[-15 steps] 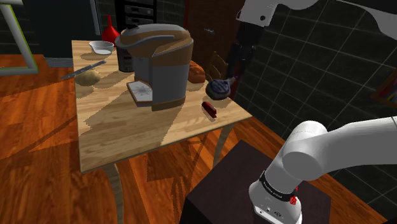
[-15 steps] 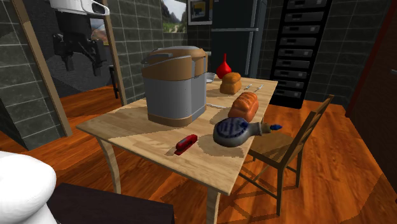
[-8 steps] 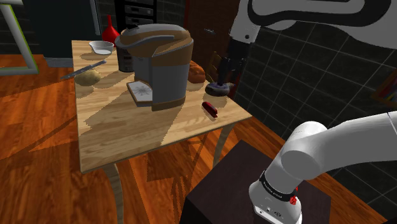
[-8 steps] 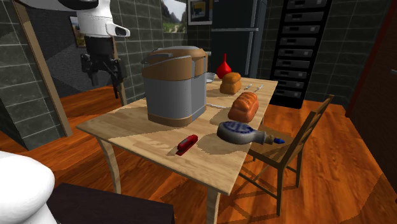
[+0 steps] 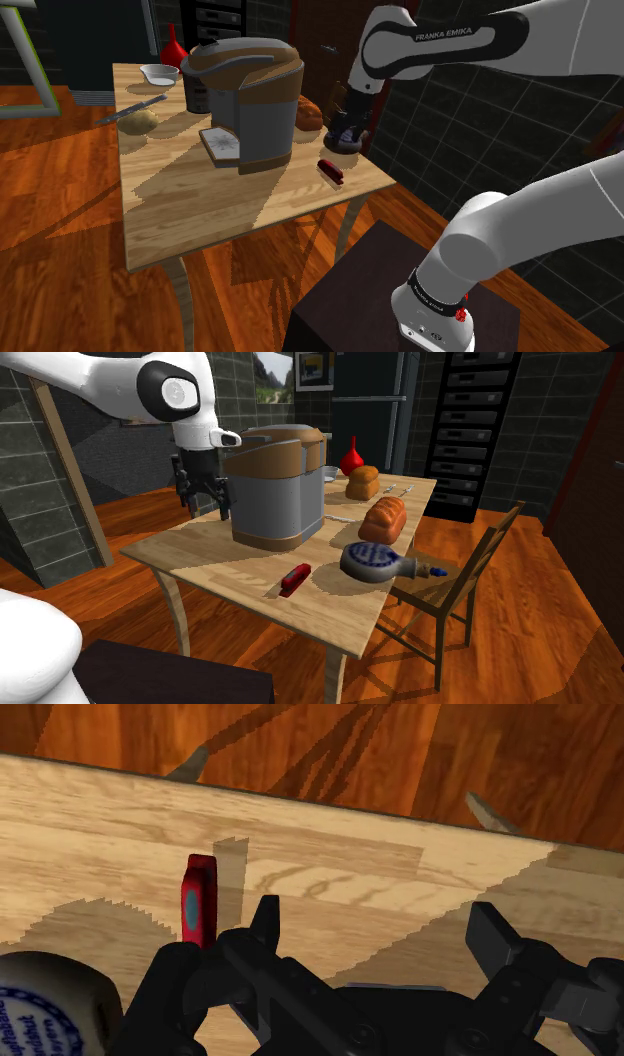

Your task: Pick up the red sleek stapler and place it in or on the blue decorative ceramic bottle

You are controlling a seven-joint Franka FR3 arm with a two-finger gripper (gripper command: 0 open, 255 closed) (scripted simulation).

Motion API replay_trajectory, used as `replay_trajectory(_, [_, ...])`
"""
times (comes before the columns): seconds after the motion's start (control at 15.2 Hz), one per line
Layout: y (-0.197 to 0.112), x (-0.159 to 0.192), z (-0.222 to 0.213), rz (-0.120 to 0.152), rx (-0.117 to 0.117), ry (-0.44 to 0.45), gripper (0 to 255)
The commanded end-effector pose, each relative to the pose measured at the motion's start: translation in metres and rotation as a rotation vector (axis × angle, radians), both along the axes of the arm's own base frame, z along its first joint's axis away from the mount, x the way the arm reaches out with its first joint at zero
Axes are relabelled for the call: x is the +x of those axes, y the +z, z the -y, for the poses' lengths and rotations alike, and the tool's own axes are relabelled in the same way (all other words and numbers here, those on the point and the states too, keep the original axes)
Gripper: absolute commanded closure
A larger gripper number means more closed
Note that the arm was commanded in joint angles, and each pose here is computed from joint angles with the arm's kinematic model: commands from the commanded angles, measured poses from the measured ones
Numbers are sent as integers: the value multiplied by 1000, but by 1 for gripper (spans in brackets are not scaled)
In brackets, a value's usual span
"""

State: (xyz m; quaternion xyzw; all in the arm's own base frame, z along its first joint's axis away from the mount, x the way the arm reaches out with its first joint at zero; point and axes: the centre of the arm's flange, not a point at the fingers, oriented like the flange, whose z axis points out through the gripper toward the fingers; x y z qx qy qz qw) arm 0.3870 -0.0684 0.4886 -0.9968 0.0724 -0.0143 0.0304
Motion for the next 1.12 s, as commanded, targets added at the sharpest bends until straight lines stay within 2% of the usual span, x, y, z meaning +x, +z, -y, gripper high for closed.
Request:
replay_trajectory(0.0, [-20, 13, 11, 7, -9, -24, 0])
replay_trajectory(1.06, [-162, 93, 130, 45, -74, -214, 0])
